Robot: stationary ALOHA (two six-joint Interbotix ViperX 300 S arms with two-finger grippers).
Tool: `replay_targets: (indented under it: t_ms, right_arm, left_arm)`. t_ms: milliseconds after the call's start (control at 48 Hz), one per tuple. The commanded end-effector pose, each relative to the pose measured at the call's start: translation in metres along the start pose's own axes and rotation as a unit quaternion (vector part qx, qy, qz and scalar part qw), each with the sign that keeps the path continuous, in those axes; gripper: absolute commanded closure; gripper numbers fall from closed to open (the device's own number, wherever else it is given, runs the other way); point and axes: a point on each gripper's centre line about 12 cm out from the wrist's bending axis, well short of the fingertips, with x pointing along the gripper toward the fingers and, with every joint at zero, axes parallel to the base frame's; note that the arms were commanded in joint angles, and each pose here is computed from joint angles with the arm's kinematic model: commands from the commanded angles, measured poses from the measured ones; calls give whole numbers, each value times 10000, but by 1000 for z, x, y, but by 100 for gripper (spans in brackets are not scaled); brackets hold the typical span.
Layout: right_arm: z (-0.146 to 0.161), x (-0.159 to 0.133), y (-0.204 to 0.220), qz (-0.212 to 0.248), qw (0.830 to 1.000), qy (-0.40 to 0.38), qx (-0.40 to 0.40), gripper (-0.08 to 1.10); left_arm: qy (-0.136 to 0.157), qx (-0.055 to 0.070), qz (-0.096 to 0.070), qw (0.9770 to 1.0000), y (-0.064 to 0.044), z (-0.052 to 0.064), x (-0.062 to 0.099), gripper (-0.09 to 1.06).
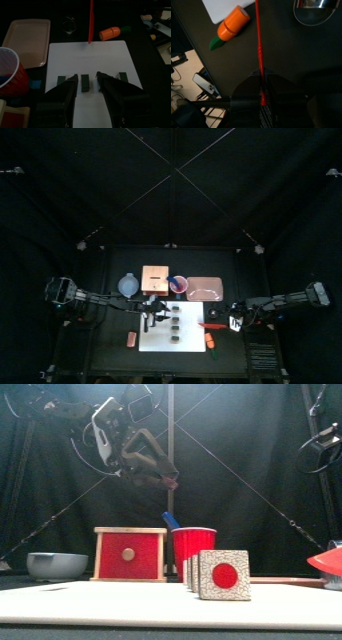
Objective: Place sushi on board then cut the sushi with the knife then place the pieces on the plate
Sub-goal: Place the 4 sushi pieces on the plate
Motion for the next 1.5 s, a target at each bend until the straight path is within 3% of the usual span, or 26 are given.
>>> replay_targets:
  t_ms: [21, 146, 417, 583, 771, 938, 1188, 1500]
  right_arm:
    - [0, 2, -4, -27, 9999, 30, 134, 61]
    - [-2, 6, -10, -61, 9996, 62, 286, 56]
    - [0, 4, -13, -136, 9994, -8, 309, 30]
    - [8, -5, -14, -352, 9993, -144, 70, 26]
    - [45, -22, -15, -848, 9877, -1213, -503, 24]
    - [86, -34, -4, -986, 9603, -2317, -1197, 24]
    - [138, -10, 3, -1075, 9257, -3039, -1979, 24]
    - [186, 30, 14, -894, 9277, -3002, -2033, 24]
  left_arm:
    - [-209, -16, 46, 9998, 4, 8, -2, 21]
    - [-202, -21, 87, 9998, 8, 6, -2, 21]
    - [-196, -4, 156, 9997, 14, 5, -3, 21]
    - [-188, 18, 198, 9996, 18, 3, -6, 21]
    - [-83, -35, 302, 9995, 26, -7, -9, 21]
    - [38, -79, 338, 9994, 29, -18, -13, 22]
    - [159, -115, 402, 9990, 33, -30, -19, 22]
    - [211, -153, 457, 9986, 37, -39, -30, 22]
